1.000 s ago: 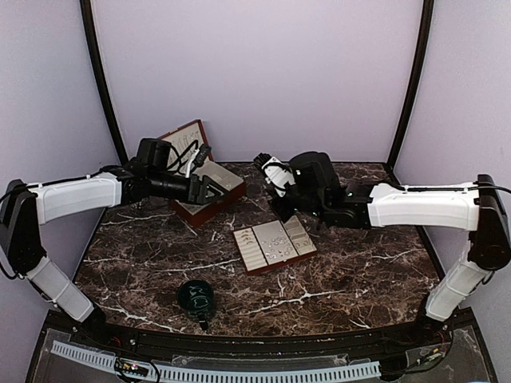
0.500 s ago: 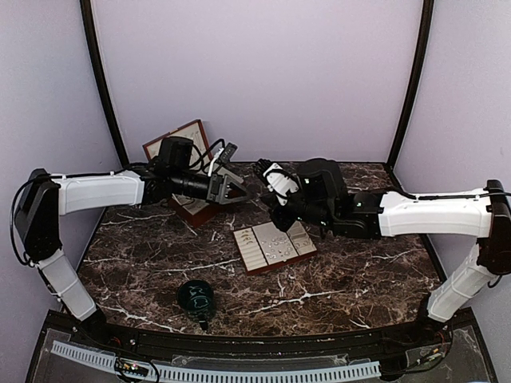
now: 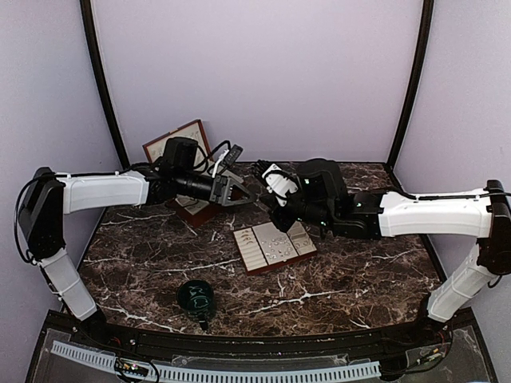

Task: Organize the mixed jewelry
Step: Pass from the right arm to the left

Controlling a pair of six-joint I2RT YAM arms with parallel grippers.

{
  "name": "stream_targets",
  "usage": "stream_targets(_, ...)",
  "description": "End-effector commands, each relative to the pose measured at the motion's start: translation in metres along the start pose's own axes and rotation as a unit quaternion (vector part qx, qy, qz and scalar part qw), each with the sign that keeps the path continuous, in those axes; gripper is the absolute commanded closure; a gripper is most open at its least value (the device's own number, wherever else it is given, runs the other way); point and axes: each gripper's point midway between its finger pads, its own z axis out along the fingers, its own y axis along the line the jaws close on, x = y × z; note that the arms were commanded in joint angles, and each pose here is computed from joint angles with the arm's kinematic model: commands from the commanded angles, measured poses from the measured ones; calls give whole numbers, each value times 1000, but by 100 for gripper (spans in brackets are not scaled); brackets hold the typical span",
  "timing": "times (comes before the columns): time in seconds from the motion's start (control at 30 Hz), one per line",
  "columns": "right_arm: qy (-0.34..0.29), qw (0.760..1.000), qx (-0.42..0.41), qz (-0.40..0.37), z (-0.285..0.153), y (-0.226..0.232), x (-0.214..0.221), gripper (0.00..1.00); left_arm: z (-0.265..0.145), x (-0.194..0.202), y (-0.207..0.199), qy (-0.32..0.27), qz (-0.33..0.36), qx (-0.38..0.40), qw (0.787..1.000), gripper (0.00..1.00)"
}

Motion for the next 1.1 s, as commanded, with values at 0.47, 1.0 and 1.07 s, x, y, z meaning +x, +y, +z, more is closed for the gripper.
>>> stream_targets(0.47,-25,1000,-14,-9,-3,7,-17,100,6,-2,-8,7,14,21,1000,92)
stream_targets(1.0,-23,999,-9,29,-11,1,-17,81,1,8,-4,-13,56,-2,998,100)
stream_targets(1.07,-27,999,-10,44,-16,-2,-18,66,-1,7,2,-22,65,-23,997,100)
